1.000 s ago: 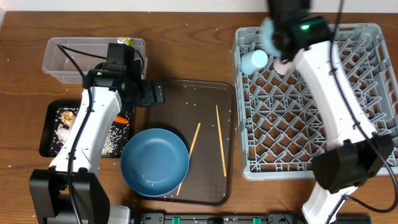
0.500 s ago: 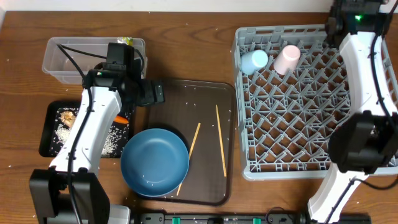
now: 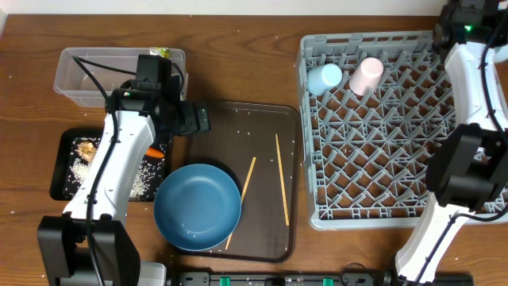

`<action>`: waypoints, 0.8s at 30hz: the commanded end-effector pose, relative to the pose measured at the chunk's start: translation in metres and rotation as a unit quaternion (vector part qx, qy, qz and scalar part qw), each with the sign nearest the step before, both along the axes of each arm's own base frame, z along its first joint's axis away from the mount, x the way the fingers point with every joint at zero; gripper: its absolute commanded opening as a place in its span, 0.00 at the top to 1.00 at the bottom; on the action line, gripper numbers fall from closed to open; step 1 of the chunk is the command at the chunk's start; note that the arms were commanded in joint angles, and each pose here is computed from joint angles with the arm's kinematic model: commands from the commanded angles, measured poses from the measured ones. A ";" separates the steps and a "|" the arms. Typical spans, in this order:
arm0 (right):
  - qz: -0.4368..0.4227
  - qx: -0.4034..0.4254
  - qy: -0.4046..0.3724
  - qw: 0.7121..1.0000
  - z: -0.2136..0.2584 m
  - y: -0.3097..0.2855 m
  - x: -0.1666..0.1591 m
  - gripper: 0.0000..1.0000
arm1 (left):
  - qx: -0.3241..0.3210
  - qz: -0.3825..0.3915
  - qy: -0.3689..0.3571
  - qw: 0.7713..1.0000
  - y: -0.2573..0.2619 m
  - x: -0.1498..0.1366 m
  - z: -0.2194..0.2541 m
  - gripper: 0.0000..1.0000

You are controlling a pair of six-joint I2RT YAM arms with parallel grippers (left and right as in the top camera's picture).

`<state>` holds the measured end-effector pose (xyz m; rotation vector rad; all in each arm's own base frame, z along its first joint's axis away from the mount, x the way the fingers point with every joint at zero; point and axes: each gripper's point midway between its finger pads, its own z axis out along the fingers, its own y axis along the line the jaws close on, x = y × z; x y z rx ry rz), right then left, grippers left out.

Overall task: Sort waste into correct bins and load items into the dishwasher rack
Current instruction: 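Carry the bowl to the rack's far right corner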

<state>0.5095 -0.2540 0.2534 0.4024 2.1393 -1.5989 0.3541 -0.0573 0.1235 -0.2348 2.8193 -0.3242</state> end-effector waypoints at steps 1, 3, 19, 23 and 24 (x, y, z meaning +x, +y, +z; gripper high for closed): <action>-0.017 -0.010 0.066 0.998 -0.019 -0.019 -0.007 0.99 | 0.007 0.001 -0.001 1.000 0.004 -0.001 0.000 0.02; -0.010 -0.002 0.082 0.997 -0.031 -0.021 -0.005 0.99 | 0.007 0.001 -0.001 1.000 0.004 -0.001 0.000 0.02; 0.060 0.040 0.124 0.990 -0.074 0.010 0.020 0.99 | 0.007 0.001 -0.001 1.000 0.004 -0.001 0.000 0.02; 0.085 0.047 0.121 0.988 -0.077 0.027 0.030 0.99 | 0.007 0.001 -0.001 1.000 0.004 -0.001 0.000 0.02; 0.093 0.050 0.121 0.987 -0.079 0.032 0.033 0.99 | 0.007 0.001 -0.001 1.000 0.004 -0.001 0.000 0.02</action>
